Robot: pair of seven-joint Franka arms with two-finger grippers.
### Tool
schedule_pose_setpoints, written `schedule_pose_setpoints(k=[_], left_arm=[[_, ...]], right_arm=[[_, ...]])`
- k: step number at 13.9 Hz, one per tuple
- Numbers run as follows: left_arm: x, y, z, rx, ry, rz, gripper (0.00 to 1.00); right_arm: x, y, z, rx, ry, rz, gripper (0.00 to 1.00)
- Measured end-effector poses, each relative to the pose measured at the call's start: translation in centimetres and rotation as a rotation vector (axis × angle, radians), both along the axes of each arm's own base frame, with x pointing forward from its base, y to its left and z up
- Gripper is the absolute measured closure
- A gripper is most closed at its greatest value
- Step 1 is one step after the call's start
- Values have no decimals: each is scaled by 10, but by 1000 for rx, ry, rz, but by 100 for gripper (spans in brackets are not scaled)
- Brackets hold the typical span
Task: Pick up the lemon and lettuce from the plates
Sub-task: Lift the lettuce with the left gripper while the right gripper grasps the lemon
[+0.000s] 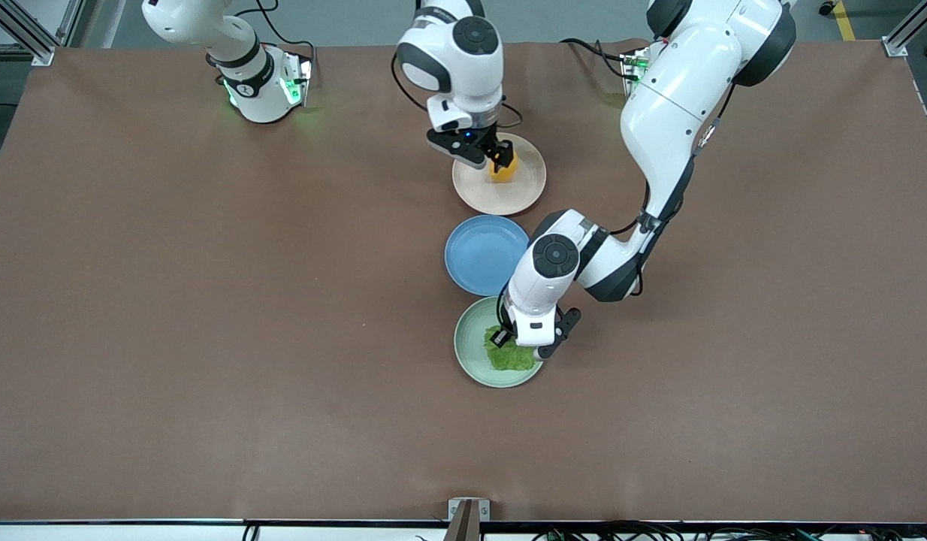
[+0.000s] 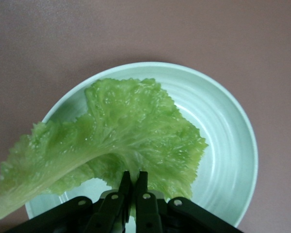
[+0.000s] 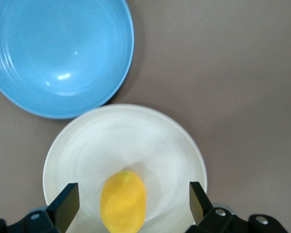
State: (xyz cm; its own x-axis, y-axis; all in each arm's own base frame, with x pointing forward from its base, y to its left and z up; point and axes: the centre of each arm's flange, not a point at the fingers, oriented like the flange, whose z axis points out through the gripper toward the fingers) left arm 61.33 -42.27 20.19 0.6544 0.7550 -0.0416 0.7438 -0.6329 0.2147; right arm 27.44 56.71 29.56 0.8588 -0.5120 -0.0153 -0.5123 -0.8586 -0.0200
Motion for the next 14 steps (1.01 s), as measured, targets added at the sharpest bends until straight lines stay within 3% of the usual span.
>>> schedule_pose_setpoints(k=[6,10,14], left_arm=[[22,16,83,-37,-51,49,93],[25,68,160,6,29,131,93],[-1,162,160,64,118,233,93]], right_arm=[[-24,34,-38,-15,-13,15,0],[-26,44,-65,-18,-58,-1,2],[-34,48,-87,-34,-55,8,2]])
